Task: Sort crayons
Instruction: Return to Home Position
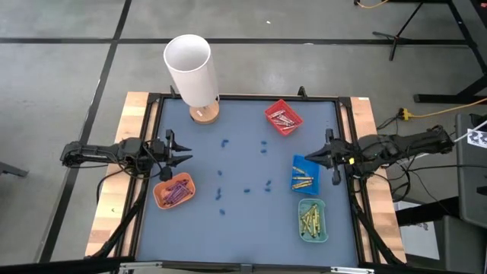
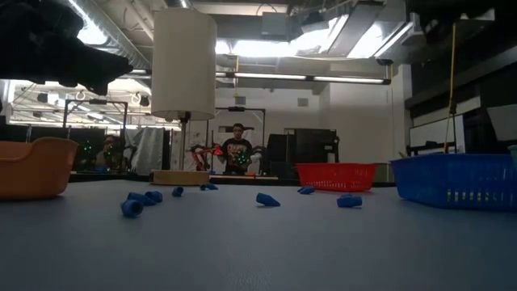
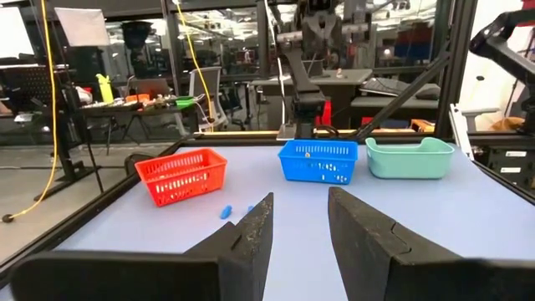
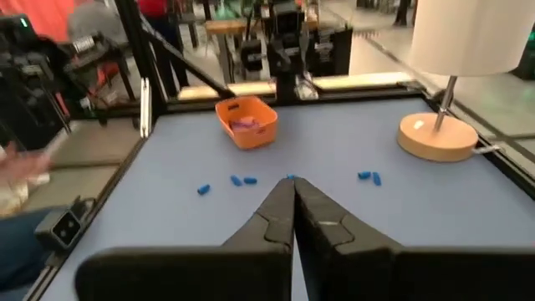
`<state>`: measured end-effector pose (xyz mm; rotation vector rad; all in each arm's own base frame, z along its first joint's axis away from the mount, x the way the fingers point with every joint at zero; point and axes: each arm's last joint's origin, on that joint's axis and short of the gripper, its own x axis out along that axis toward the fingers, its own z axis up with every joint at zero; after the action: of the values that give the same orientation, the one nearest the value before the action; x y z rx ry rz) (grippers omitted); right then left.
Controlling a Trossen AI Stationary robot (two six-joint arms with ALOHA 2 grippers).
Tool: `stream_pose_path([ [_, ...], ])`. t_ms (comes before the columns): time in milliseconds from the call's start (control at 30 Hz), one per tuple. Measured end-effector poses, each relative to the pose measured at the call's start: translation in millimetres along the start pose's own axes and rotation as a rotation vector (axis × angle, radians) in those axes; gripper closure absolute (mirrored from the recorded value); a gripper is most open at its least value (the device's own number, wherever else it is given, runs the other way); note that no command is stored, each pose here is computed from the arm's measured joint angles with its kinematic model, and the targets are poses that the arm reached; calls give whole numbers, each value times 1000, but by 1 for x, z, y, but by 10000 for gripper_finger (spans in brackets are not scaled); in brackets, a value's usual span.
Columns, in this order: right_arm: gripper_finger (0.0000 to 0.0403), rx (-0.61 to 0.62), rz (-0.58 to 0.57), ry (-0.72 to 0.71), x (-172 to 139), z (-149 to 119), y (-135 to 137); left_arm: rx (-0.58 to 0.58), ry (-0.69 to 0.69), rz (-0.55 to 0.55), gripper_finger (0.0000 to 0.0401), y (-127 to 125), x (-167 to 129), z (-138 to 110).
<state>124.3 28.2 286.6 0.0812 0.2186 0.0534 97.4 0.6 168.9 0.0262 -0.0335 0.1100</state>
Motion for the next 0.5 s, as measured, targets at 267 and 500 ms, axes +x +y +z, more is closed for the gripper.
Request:
stream_pose_path([
  [267, 393, 33, 12, -73, -6, -52, -8, 0, -1, 0, 299, 0, 0, 0],
  [500, 393, 57, 9, -209, -27, -68, -15, 0, -1, 1, 299, 0, 0, 0],
])
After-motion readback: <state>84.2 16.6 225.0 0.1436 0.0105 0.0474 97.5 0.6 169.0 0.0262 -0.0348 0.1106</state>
